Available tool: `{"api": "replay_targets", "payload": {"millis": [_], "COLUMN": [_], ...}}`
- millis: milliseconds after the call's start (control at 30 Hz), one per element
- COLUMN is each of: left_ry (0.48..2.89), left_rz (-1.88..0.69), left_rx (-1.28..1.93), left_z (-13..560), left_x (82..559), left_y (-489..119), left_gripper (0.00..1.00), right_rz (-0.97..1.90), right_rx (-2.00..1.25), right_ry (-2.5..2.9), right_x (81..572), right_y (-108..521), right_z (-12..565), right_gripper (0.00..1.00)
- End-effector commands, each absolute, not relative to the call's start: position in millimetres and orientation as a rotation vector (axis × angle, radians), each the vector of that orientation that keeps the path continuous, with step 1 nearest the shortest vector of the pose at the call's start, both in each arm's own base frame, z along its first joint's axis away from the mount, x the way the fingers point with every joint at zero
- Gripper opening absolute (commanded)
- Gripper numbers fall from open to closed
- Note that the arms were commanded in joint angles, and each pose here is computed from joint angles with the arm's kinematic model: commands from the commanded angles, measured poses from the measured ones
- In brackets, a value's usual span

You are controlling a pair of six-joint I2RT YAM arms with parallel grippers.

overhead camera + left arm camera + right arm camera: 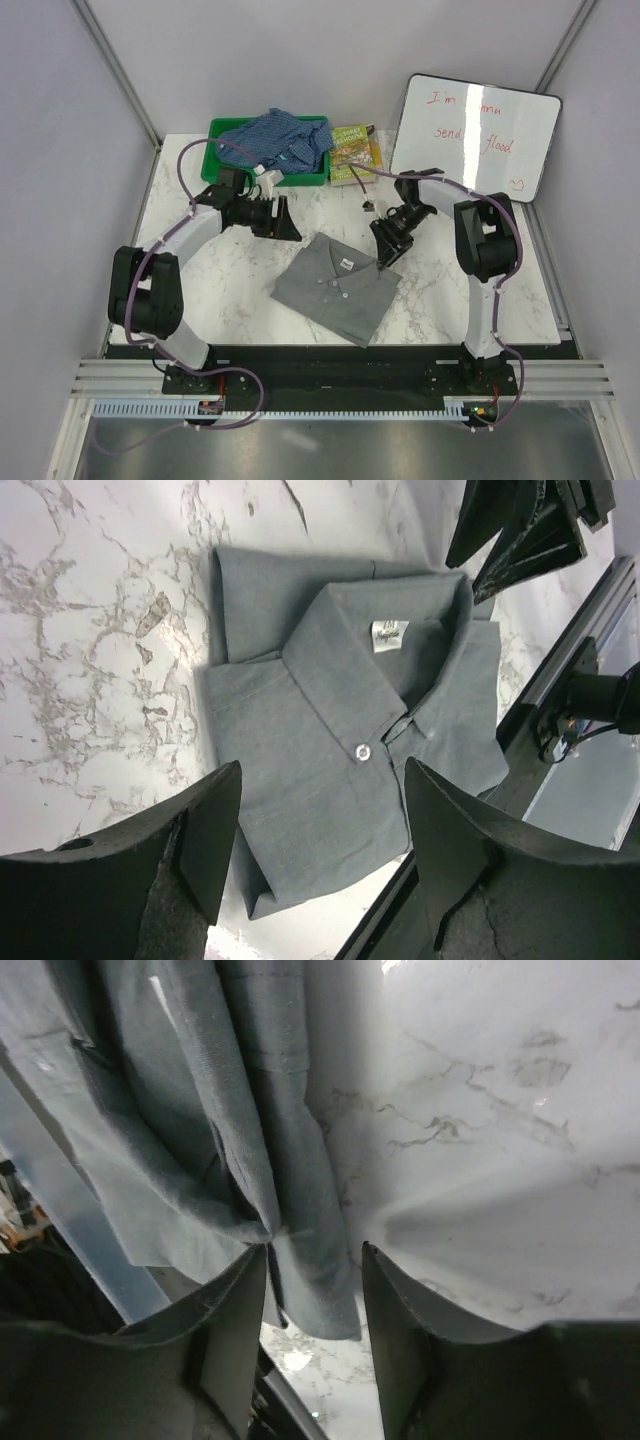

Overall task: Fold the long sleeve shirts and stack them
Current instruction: Fold the shirt

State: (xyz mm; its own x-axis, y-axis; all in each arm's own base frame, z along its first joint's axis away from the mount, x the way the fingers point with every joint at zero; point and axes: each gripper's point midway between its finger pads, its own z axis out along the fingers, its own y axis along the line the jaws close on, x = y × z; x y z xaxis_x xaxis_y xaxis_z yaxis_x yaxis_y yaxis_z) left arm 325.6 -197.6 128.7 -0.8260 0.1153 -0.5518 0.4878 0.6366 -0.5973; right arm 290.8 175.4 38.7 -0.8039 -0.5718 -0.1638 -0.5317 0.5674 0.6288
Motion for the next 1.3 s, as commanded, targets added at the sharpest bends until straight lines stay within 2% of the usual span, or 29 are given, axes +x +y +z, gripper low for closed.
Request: {"api": "replay_targets", "payload": {"millis": [0, 67, 100, 200, 267, 367, 400, 500, 833, 1033, 1133, 1233, 1267], "left_ry": [2.369, 2.387, 2.404, 2.409, 2.389, 2.397, 2.387, 2.348, 2.352, 2.414, 2.429, 2.432, 2.426], "left_rz": [-1.021, -1.007, -1.0, -0.984, -0.977, -0.94, -0.923, -0.92, -0.869, -0.806, -0.745, -0.738, -0.723], "left_rx": [0.609, 0.581, 0.567, 0.577, 0.606, 0.646, 0.664, 0.706, 0.821, 0.85, 0.9, 0.938, 0.951], "left_z": [120, 117, 112, 100, 92, 76, 74, 70, 51, 37, 31, 26, 27], "left_x": [325, 328, 327, 329, 333, 340, 344, 353, 385, 388, 385, 381, 384], "left_y": [-194, -192, -190, -188, -189, -186, -185, -187, -190, -189, -192, -200, -201], "left_gripper": [0.71, 0.68, 0.65, 0.6, 0.6, 0.6, 0.6, 0.62, 0.63, 0.59, 0.59, 0.6, 0.59], "right_rz": [-0.969, -0.935, -0.883, -0.829, -0.838, -0.83, -0.807, -0.747, -0.813, -0.795, -0.785, -0.756, -0.746], "right_rx": [1.104, 1.163, 1.207, 1.316, 1.403, 1.553, 1.566, 1.576, 1.376, 1.321, 1.309, 1.311, 1.309], "right_ry": [-2.745, -2.76, -2.762, -2.783, -2.789, -2.814, -2.834, -2.911, -2.864, -2.852, -2.857, -2.879, -2.887], "right_x": [307, 319, 323, 344, 354, 367, 371, 384, 354, 352, 354, 362, 365], "right_y": [174, 178, 182, 196, 207, 211, 207, 191, 165, 163, 162, 162, 162], "right_z": [26, 21, 18, 13, 22, 48, 54, 74, 54, 30, 21, 14, 13], "right_gripper": [0.41, 0.31, 0.18, 0.0, 0.01, 0.08, 0.2, 0.38, 0.49, 0.48, 0.43, 0.27, 0.18]}}
